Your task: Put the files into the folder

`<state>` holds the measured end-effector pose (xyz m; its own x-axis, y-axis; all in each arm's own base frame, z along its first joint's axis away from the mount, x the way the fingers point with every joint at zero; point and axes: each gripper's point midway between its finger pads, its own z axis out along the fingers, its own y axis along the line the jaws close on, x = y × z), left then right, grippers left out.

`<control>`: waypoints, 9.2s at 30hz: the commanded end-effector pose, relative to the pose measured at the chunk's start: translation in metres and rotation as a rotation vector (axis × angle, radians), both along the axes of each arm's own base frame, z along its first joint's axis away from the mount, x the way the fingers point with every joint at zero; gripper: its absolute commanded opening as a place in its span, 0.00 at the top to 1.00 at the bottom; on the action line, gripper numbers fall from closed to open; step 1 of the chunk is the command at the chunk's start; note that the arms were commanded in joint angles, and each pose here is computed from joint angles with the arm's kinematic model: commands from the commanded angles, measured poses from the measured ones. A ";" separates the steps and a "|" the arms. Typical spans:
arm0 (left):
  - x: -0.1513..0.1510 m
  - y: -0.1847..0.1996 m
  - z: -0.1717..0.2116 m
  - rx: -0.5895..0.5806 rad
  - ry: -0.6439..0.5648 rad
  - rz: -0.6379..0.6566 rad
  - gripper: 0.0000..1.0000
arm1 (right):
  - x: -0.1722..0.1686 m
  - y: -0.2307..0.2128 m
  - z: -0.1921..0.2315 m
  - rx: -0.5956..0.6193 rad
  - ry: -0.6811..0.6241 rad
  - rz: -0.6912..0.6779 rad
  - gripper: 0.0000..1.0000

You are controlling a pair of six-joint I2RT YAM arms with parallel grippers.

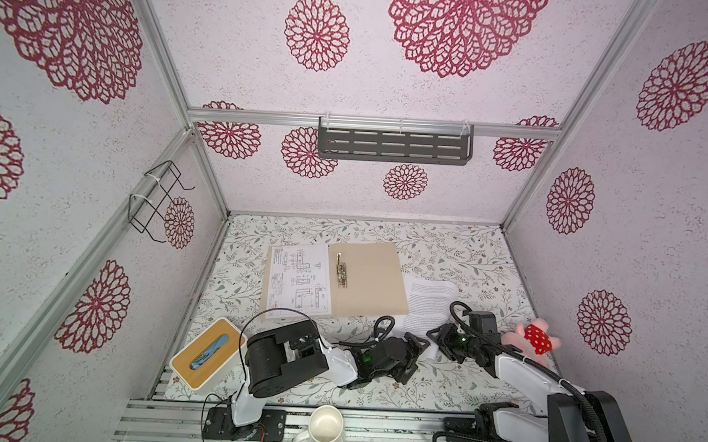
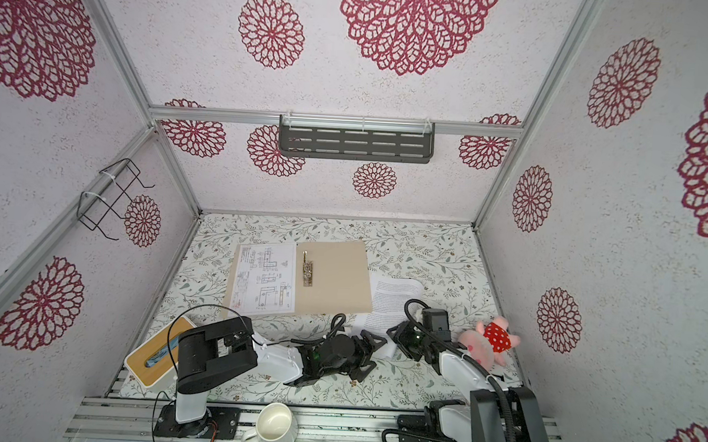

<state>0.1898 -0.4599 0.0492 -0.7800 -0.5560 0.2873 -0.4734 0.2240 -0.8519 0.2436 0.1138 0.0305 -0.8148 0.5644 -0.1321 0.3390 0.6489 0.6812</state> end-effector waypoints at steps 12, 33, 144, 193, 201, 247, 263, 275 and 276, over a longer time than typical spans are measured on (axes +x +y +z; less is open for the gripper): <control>0.005 0.009 -0.020 0.020 0.005 0.129 0.25 | -0.010 -0.005 -0.003 -0.008 0.015 -0.046 0.56; 0.005 0.014 -0.012 0.005 -0.028 0.212 0.52 | -0.017 -0.009 -0.009 -0.023 0.041 -0.065 0.56; 0.019 0.042 0.035 -0.056 -0.104 0.254 0.44 | 0.015 -0.053 0.048 -0.018 -0.107 -0.135 0.90; 0.141 0.269 0.099 0.529 -0.149 0.210 0.02 | 0.161 0.061 0.233 -0.114 -0.387 0.145 1.00; 0.178 0.296 0.082 0.504 -0.099 0.193 0.02 | 0.216 0.122 0.277 -0.043 -0.444 0.248 1.00; 0.216 0.270 0.040 0.402 0.009 0.145 0.02 | 0.231 0.124 0.111 0.398 -0.083 0.014 1.00; 0.215 0.263 0.037 0.391 0.010 0.144 0.02 | 0.221 0.123 0.099 0.468 -0.057 -0.055 1.00; 0.215 0.264 0.039 0.383 0.000 0.148 0.02 | 0.214 0.135 0.085 0.439 -0.205 0.152 1.00; 0.214 0.264 0.038 0.384 0.001 0.147 0.02 | 0.213 0.136 0.083 0.438 -0.212 0.169 1.00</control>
